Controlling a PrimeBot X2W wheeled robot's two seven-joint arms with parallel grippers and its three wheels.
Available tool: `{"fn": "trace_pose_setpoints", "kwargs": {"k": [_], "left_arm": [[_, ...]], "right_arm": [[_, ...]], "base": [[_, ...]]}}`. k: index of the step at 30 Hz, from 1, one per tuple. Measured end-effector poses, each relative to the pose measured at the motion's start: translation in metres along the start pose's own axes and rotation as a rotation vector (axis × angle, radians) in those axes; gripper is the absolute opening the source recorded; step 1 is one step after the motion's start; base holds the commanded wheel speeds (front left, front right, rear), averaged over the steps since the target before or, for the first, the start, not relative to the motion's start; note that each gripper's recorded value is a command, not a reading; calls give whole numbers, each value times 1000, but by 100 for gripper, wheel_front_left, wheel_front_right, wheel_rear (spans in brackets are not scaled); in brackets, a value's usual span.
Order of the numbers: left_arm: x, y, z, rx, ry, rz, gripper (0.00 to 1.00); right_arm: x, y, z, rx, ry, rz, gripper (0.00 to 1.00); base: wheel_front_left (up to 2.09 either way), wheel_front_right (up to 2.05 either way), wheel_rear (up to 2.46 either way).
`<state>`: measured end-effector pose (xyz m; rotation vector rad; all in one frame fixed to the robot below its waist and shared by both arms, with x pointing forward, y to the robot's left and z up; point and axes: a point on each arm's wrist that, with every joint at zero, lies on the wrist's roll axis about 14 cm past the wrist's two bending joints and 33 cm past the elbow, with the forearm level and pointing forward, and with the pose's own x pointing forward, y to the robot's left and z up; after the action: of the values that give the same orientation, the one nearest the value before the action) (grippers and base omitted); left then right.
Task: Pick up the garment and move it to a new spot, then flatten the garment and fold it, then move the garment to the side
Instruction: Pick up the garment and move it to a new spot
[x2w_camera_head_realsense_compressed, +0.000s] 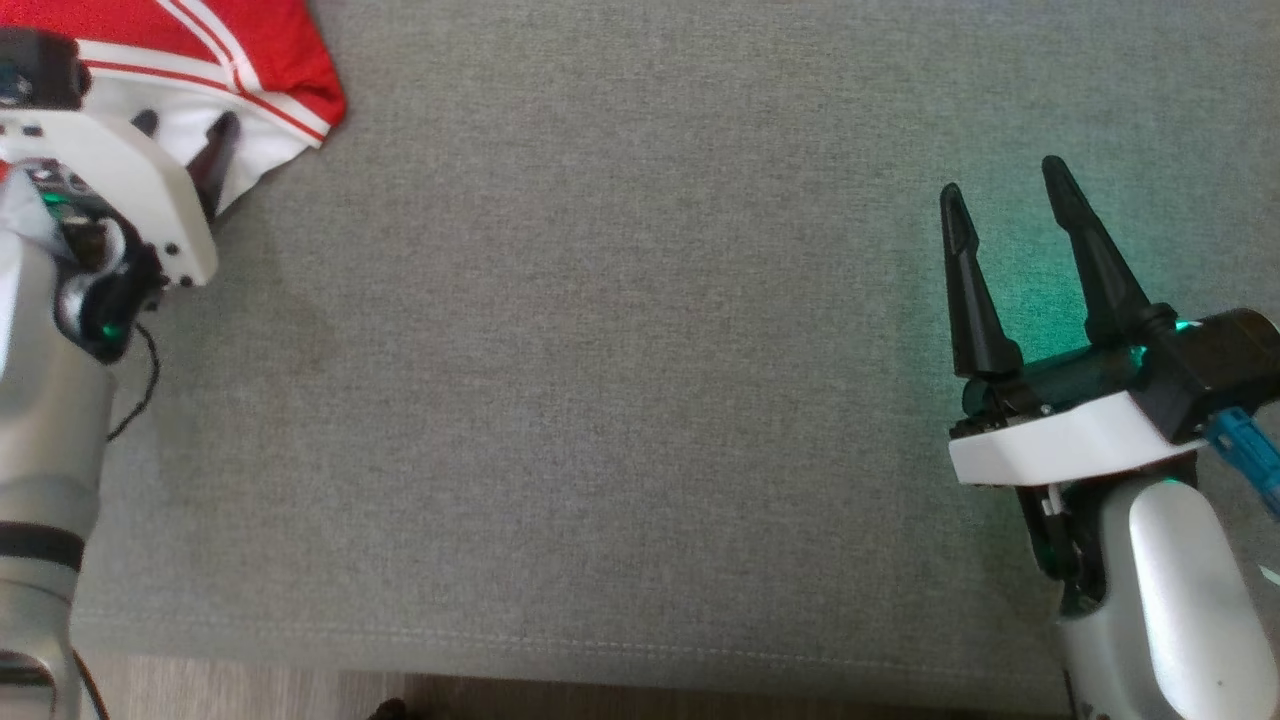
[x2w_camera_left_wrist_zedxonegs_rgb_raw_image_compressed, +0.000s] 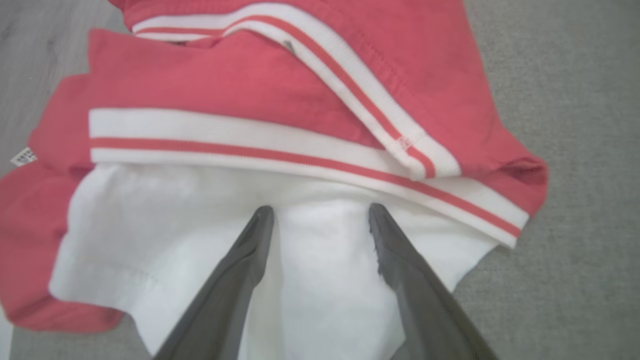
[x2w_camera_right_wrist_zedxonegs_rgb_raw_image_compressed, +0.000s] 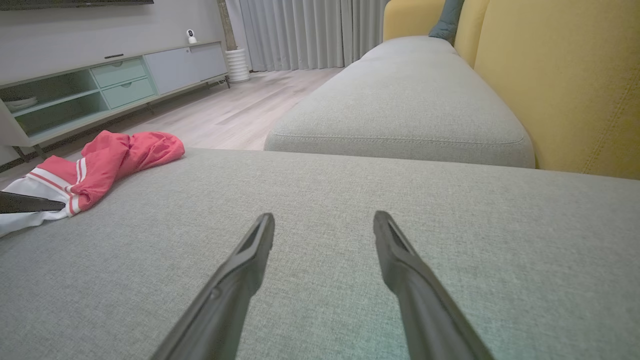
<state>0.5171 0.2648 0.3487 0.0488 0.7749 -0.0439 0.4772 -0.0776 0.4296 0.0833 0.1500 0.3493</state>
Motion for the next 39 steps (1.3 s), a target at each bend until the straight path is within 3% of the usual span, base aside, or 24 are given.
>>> {"fn": "trace_pose_setpoints", "kwargs": {"k": [1, 3, 4, 13, 24, 33, 39], "left_arm": [[1, 1, 1, 1, 0, 3, 91], [2, 3, 2, 1, 3, 8, 26], [2, 3, 2, 1, 5, 9, 0], [-8, 9, 17, 37, -57, 22, 0], [-55, 6, 122, 121, -400, 21, 0], [-109, -26, 179, 185, -657, -51, 0], [-140, -60, 178, 204, -747, -130, 0]], "right_arm": [[0, 0, 0, 0, 1, -1, 100], [-1, -1, 0, -1, 1, -4, 100], [-1, -2, 0, -2, 0, -5, 100], [-5, -1, 11, -1, -33, -9, 100], [-15, 2, 39, -1, -107, -11, 100], [-32, -4, 56, -8, -150, -41, 100], [-45, -5, 74, -7, -198, -57, 100]], "base": [[0, 0, 0], [0, 0, 0], [0, 0, 0], [0, 0, 0], [0, 0, 0], [0, 0, 0], [0, 0, 0]]}}
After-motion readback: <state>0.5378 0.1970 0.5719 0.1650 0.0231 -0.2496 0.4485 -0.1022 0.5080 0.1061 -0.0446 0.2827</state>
